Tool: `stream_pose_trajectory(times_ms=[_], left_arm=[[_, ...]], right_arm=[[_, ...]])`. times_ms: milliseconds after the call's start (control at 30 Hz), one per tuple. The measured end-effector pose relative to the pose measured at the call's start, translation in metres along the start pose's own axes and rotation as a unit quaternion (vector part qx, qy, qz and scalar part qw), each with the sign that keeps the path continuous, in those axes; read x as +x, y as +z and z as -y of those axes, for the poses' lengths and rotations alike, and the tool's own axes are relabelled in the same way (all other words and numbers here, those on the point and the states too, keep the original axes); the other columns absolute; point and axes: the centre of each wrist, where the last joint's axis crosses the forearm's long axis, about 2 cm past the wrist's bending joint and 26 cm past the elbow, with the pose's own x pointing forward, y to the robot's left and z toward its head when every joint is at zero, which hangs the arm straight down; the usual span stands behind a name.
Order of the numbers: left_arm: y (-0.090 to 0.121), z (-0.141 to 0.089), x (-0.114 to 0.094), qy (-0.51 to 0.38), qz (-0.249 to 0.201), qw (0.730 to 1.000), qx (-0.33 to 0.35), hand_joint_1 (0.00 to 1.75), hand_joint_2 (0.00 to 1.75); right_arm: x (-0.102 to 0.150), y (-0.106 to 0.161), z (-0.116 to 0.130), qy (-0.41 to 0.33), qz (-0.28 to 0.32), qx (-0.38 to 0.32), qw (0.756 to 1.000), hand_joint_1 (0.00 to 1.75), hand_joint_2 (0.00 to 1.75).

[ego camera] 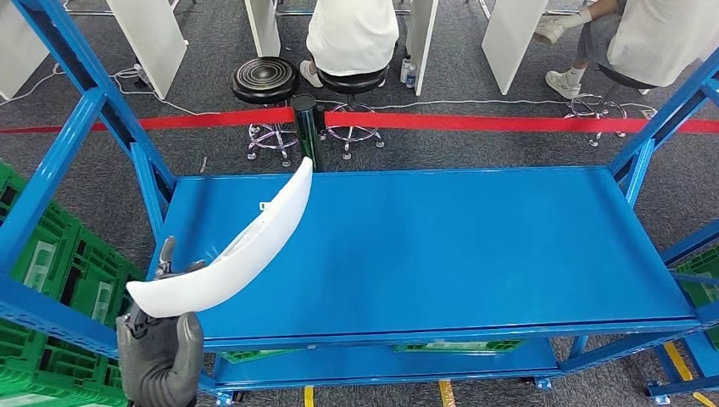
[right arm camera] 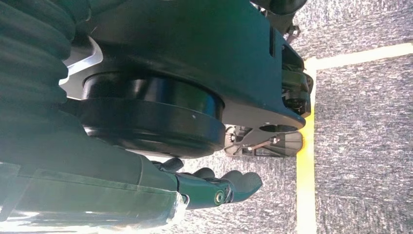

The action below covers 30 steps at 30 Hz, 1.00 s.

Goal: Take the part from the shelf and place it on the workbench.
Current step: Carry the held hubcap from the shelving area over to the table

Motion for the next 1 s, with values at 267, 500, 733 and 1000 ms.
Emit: stream_pose_trajectory(times_ms=[267,500,733,1000], left_arm=[[-0.004,0.001,0.006,0.015,0.015,1.0,-0.019,1.75,1.75],[-0.004,0.003,0.008,0.028,0.019,0.999,-0.042,1.75,1.75],[-0.004,0.004,0.012,0.039,0.025,0.998,-0.047,1.75,1.75],[-0.004,0.004,0.013,0.048,0.022,0.998,-0.046,1.75,1.75]], right_arm=[[0.002,-0.001,0.001,-0.001,0.003,-0.002,1.0,0.0,1.75],[0.003,-0.002,0.003,-0.001,0.006,-0.006,1.0,0.0,1.75],[0.004,-0.002,0.003,0.001,0.009,-0.007,1.0,0.0,1.75],[0.005,-0.001,0.0,0.0,0.007,-0.002,1.0,0.0,1.75]])
